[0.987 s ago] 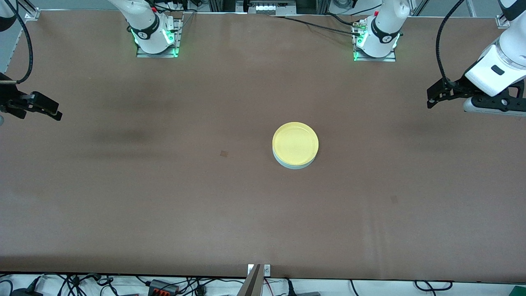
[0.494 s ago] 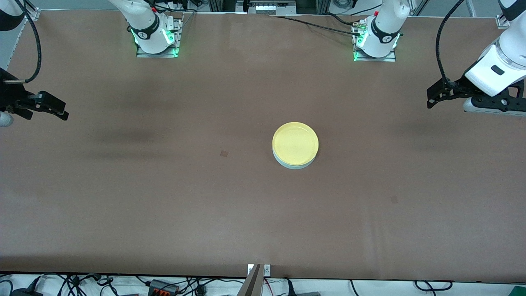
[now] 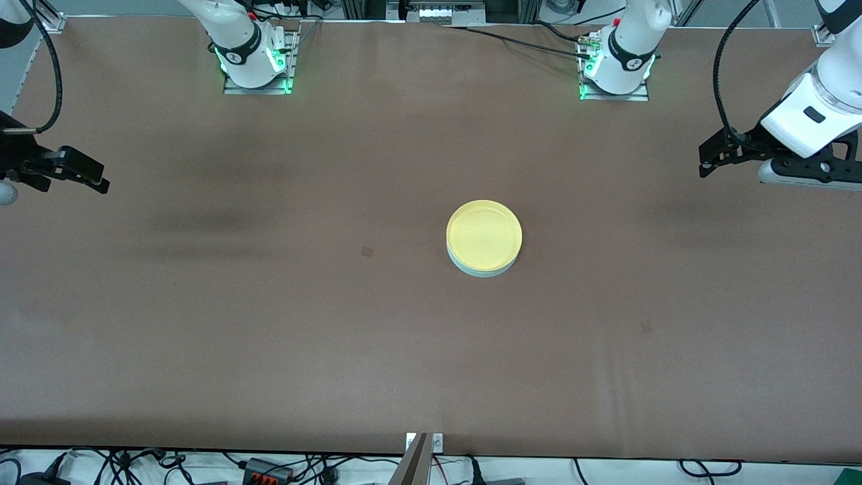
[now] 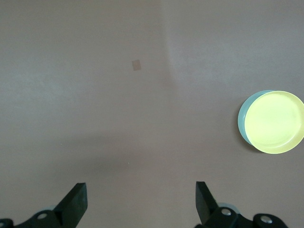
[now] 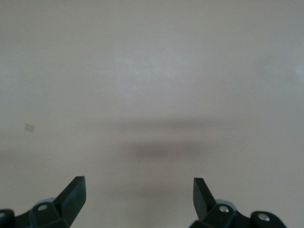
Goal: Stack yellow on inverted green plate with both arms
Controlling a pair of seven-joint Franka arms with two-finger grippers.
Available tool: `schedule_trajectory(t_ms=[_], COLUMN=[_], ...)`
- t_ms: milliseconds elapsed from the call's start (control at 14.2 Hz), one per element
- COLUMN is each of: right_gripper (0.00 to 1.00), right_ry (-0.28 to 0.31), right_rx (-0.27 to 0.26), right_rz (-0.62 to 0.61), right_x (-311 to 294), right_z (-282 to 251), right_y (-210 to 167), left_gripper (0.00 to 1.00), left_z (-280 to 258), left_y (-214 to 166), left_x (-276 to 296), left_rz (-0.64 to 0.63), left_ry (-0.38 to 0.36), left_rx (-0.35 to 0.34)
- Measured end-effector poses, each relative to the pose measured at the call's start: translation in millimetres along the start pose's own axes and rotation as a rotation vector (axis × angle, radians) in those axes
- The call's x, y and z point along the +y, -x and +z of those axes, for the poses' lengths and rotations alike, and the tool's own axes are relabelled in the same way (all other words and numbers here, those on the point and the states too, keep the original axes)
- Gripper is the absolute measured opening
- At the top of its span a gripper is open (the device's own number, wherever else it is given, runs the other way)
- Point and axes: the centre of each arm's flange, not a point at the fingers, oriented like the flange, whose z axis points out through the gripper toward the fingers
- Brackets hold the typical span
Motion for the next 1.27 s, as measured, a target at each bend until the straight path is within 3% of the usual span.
schedule_trajectory(t_ms=[1269], right_gripper=[1.00], right_ry=[0.009], right_rx=[-0.006], right_rz=[-0.010], right_x=[6.6], right_z=[-7.4], right_y=[12.0], left_gripper=[1.00], left_z=[0.0], left_y=[0.1], left_x=[0.0], left_rz=[0.000], left_ry=[0.000], left_rx=[-0.001])
